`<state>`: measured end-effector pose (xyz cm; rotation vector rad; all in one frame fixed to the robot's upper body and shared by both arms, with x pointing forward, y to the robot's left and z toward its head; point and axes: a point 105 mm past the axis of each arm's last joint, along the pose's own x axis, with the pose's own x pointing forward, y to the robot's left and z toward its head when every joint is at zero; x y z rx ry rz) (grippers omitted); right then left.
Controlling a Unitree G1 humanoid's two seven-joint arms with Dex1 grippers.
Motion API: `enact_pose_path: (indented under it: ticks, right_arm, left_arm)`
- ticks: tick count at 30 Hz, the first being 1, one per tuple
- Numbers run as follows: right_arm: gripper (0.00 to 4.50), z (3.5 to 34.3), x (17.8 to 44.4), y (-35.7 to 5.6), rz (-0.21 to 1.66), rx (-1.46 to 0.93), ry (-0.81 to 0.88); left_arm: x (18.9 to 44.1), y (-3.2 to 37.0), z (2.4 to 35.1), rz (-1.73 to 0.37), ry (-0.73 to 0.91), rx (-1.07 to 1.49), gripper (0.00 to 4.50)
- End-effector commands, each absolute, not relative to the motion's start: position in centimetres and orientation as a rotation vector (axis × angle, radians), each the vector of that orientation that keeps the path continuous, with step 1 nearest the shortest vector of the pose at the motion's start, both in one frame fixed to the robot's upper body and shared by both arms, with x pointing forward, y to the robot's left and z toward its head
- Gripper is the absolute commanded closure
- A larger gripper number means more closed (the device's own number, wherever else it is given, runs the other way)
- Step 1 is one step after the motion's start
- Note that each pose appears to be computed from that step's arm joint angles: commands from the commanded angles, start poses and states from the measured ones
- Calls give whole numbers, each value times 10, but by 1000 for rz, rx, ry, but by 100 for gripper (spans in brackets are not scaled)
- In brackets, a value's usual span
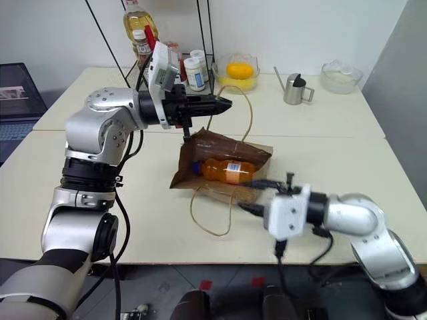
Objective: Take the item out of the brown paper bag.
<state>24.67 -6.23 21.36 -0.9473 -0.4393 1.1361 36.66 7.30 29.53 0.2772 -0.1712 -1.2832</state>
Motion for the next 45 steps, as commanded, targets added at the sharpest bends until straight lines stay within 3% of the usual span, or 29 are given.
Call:
enact_pose_path:
  ticks: [1, 4, 9, 17, 24, 27, 33, 45]
  right_arm:
    - [258, 217, 258, -47, 1105, -959, -409]
    - [258, 224, 271, -11, 1096, -1006, -424]
    - [258, 219, 290, 12, 1059, -1109, -362]
    - [258, 201, 322, 17, 933, -1239, -234]
    - [258, 182, 325, 15, 948, -1264, -142]
    - [196, 177, 326, 17, 951, -1270, -114]
    - [2, 170, 334, 26, 944, -1299, -99]
    - [2, 160, 362, 31, 858, -1333, 18]
  left_arm:
    - [363, 71, 310, -1283, -239, 300, 450]
    - [363, 71, 311, -1282, -244, 300, 450]
    - [364, 72, 313, -1273, -249, 299, 450]
    - [366, 74, 316, -1266, -257, 303, 450]
    - [366, 75, 317, -1264, -260, 306, 450]
    - [366, 74, 317, -1265, -261, 306, 450]
    - [366, 73, 318, -1272, -265, 305, 450]
    - [365, 71, 318, -1278, -271, 299, 450]
